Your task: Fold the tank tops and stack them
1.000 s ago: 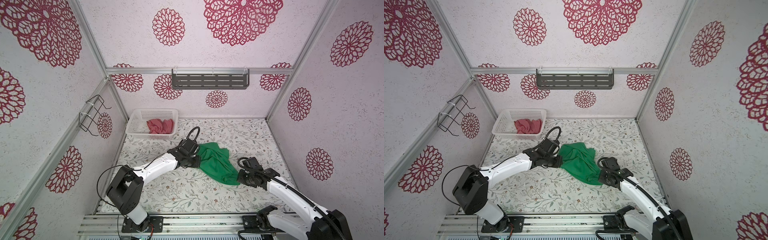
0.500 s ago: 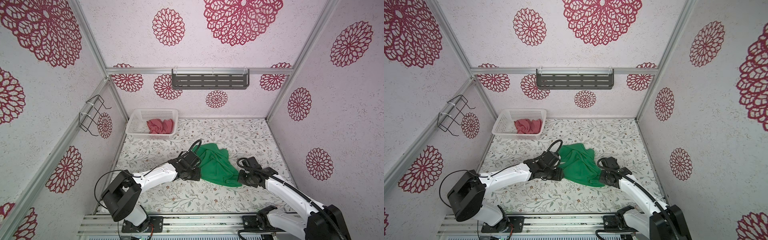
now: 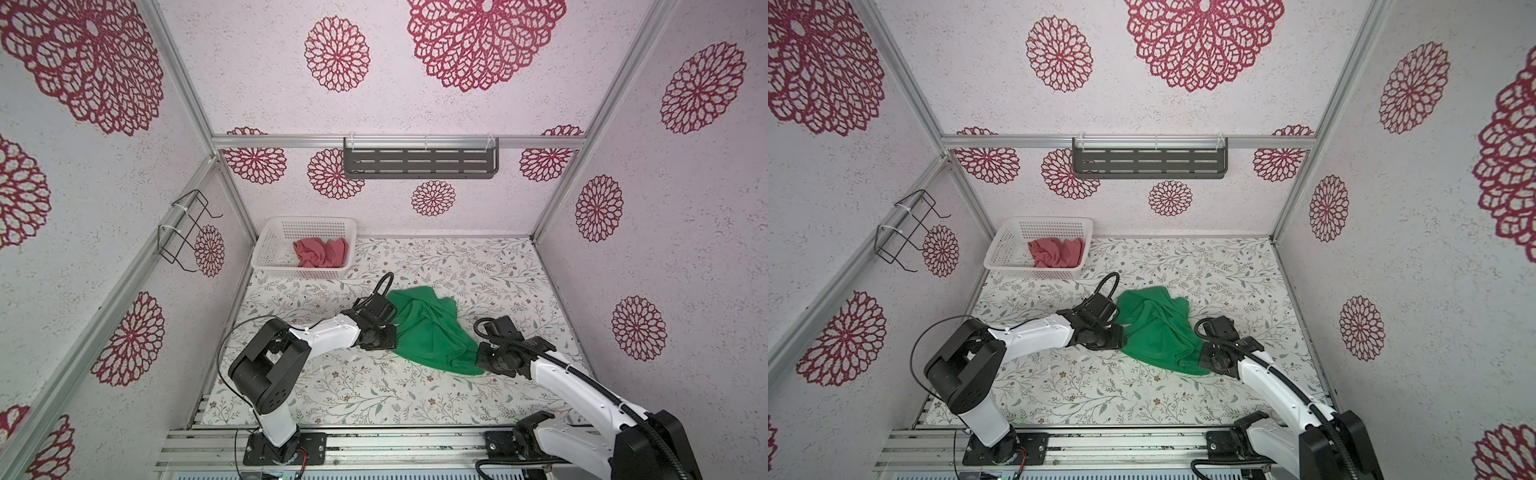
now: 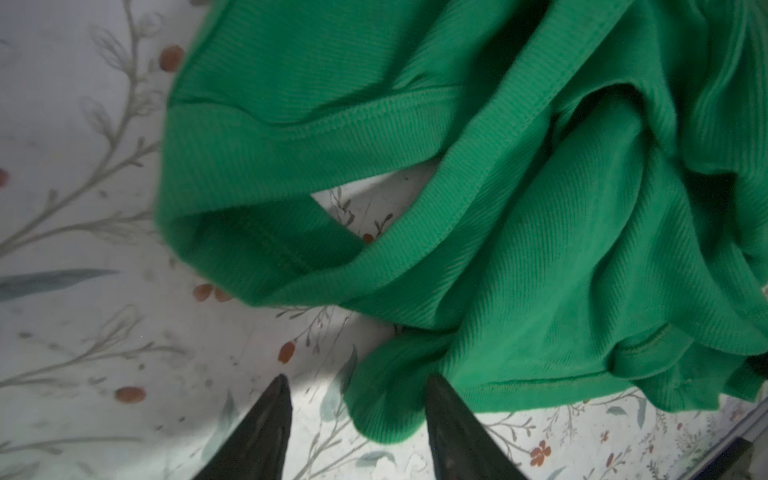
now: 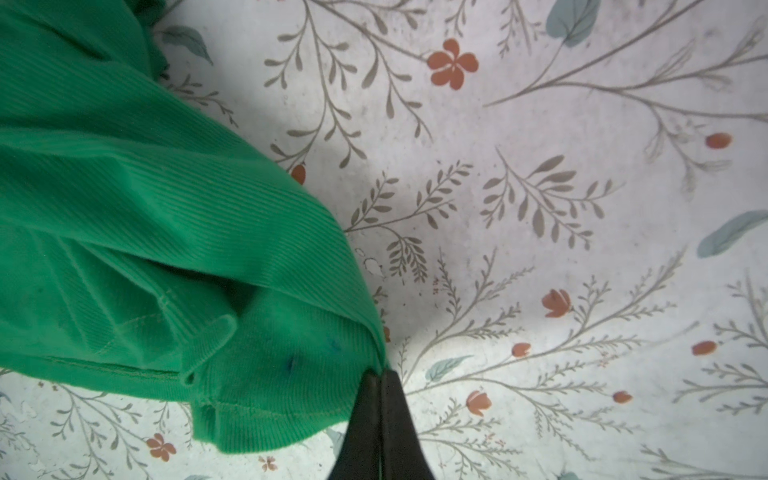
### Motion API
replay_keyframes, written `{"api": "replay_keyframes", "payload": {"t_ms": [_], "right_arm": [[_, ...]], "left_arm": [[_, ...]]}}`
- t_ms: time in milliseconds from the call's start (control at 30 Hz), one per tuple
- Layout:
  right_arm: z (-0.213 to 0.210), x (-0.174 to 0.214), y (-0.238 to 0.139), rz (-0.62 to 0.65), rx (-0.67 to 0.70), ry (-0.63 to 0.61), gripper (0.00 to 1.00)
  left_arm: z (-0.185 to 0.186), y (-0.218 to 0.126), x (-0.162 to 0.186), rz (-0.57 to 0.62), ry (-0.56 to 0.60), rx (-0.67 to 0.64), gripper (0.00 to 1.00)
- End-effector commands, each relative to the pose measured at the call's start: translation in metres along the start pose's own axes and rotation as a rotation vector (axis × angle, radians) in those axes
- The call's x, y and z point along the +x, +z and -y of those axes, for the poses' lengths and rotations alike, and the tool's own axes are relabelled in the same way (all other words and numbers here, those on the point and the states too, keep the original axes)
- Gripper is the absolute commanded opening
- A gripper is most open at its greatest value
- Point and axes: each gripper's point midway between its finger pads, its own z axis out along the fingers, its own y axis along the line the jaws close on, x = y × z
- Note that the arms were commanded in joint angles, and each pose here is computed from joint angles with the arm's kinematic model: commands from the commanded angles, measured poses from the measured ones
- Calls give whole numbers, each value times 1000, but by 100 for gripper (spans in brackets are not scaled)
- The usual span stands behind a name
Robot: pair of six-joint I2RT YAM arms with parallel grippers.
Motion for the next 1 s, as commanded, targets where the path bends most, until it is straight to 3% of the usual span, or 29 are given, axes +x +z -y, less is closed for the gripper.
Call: {"api": "replay_keyframes", "payload": {"t_ms": [0,67,167,267,333,367,667,967], "right_arm": [[2,-1,-2,4,5,-13,0],[2,-1,-2,3,12,-20,0],[1,-4,-2,4,14,-28,0],[-2,-6,-2,5,4,-24,0],[-8,-11,-5,16,-14,-26,0],[-12,-15,-9,27,-30,-32,0],[-58,-116,-101,316,-81,-160,0],[-88,-216,-252,693,-63,-322,0]], "left_arm": [[17,5,3,-19,-4,59,53],[15,8,13,-57,1,56,54],[13,13,23,-94,-22,65,44],[16,13,21,-90,-29,78,24],[28,4,9,-62,-15,106,4],[34,-2,2,-48,-4,115,0],[88,-128,-99,231,236,89,0],[76,-308,-192,623,442,-244,0]]}}
